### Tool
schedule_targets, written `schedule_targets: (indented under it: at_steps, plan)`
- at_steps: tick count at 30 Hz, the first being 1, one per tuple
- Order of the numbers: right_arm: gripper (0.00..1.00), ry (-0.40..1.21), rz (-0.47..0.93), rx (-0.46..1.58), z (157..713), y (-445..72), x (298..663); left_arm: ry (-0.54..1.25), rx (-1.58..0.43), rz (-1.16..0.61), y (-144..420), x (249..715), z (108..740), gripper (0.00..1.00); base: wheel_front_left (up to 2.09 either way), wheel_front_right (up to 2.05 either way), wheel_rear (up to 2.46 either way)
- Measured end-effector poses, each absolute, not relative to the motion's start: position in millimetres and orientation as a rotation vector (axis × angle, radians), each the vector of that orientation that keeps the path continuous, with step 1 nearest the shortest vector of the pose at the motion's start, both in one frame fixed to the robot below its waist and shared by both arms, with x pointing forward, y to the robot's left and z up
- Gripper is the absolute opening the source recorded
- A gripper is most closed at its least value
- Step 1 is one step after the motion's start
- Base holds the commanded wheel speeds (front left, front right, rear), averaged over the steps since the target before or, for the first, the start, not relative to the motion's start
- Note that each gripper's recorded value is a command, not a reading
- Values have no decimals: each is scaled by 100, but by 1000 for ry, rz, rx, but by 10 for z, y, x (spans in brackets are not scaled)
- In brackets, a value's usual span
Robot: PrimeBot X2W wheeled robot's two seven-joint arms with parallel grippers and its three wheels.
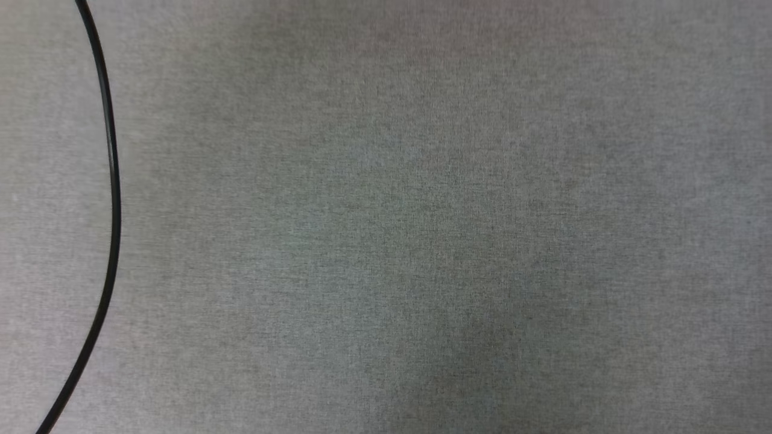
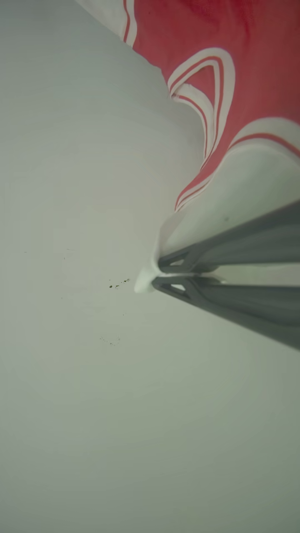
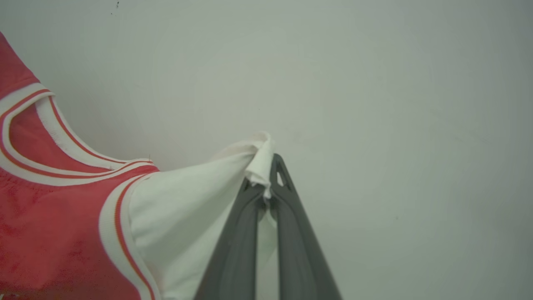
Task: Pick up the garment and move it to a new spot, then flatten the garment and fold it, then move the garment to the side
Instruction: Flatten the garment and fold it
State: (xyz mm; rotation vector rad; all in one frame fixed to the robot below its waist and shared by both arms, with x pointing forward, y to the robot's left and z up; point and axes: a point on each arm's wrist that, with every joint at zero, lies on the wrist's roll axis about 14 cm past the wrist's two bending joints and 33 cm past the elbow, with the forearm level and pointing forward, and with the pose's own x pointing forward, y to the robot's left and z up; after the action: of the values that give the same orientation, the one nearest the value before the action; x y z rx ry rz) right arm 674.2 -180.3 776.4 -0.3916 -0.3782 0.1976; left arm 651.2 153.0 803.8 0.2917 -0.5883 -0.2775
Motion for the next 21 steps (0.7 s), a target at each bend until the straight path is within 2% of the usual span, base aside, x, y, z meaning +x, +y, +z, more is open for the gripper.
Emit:
schedule_targets:
  at_steps: [11, 16, 21]
  plan:
    - [0, -310, 223, -394, 7300, -1685, 7152, -517, 242, -277, 1542, 6896, 7521, 0, 0, 0, 0]
    - [0, -253, 262, -369, 6937, -1602, 7139, -457, 208, -297, 1522, 6875, 7133, 0, 0, 0, 0]
    - [0, -206, 321, -359, 6583, -1495, 6979, -393, 168, -300, 1573, 6733, 6790, 0, 0, 0, 0]
